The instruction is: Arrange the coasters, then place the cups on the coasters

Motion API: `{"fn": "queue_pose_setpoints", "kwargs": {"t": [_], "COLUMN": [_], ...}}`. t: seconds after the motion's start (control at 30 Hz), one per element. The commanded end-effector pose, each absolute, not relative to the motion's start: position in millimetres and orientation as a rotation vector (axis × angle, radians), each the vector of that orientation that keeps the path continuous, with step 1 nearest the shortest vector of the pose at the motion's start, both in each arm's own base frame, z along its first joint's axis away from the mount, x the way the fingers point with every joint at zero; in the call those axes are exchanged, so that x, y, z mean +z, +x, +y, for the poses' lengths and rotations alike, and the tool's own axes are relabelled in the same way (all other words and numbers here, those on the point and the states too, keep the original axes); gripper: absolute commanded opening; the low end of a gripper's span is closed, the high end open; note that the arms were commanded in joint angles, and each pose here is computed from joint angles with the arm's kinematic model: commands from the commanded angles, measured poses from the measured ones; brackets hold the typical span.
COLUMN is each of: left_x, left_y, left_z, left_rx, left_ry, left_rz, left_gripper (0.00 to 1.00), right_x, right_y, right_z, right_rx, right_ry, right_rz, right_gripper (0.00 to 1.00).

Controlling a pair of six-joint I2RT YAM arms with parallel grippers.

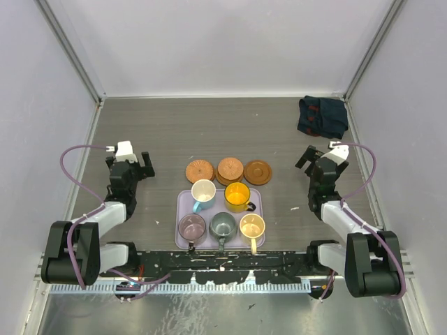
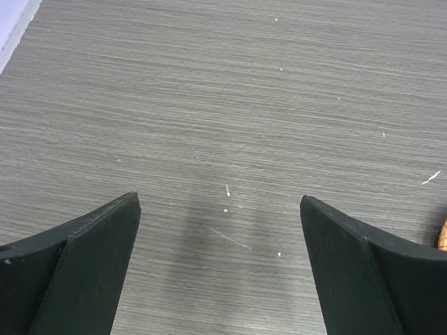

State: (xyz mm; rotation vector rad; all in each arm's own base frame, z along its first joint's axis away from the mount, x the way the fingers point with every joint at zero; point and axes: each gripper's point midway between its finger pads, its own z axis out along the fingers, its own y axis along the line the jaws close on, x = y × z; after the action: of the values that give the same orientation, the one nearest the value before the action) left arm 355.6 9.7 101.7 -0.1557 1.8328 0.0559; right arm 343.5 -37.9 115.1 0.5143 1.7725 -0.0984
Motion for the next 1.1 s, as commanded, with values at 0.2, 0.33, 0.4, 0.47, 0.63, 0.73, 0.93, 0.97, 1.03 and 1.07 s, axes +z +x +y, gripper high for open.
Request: {"fn": "queue_pose_setpoints", "kwargs": {"t": [0.2,0.33,0.4,0.47,0.63,0.73,0.93,0.97,1.03,1.07], "left_x": [125.7,125.0,125.4,124.8,125.0,124.7,127.3,127.9,132.2,133.8], "left_y": [368.1,368.1,368.5,368.8,369.4,370.3,373.8,373.8,374.4,374.5], "left_z": [9.3,9.0,8.6,8.4,6.2,4.2,-9.2,-13.8,-22.0,-23.5], "left_rx": [0.041,0.039,0.037,0.037,0.026,0.017,-0.041,-0.060,-0.096,-0.106], "left_ry": [-0.159,-0.159,-0.158,-0.157,-0.146,-0.136,-0.065,-0.040,0.005,0.006], "left_rz": [1.759,1.761,1.760,1.762,1.764,1.767,1.784,1.788,1.781,1.779], "left_gripper": [0.98,0.98,0.98,0.98,0.98,0.98,0.98,0.98,0.98,0.98], "right_x": [142.2,141.4,139.9,139.2,136.3,133.4,130.2,128.2,130.8,131.6], "right_y": [350.7,350.9,351.1,350.5,349.5,353.6,369.4,371.4,375.9,377.4], "right_z": [-34.5,-33.7,-31.6,-29.7,-25.2,-17.7,3.6,8.7,21.2,28.5], "right_rx": [-0.071,-0.072,-0.068,-0.064,-0.054,-0.025,0.068,0.087,0.123,0.132], "right_ry": [0.478,0.465,0.446,0.428,0.385,0.341,0.255,0.237,0.193,0.166], "right_rz": [1.692,1.698,1.707,1.713,1.728,1.750,1.816,1.832,1.843,1.849], "right_gripper": [1.00,1.00,1.00,1.00,1.00,1.00,0.98,0.95,0.91,0.90]}}
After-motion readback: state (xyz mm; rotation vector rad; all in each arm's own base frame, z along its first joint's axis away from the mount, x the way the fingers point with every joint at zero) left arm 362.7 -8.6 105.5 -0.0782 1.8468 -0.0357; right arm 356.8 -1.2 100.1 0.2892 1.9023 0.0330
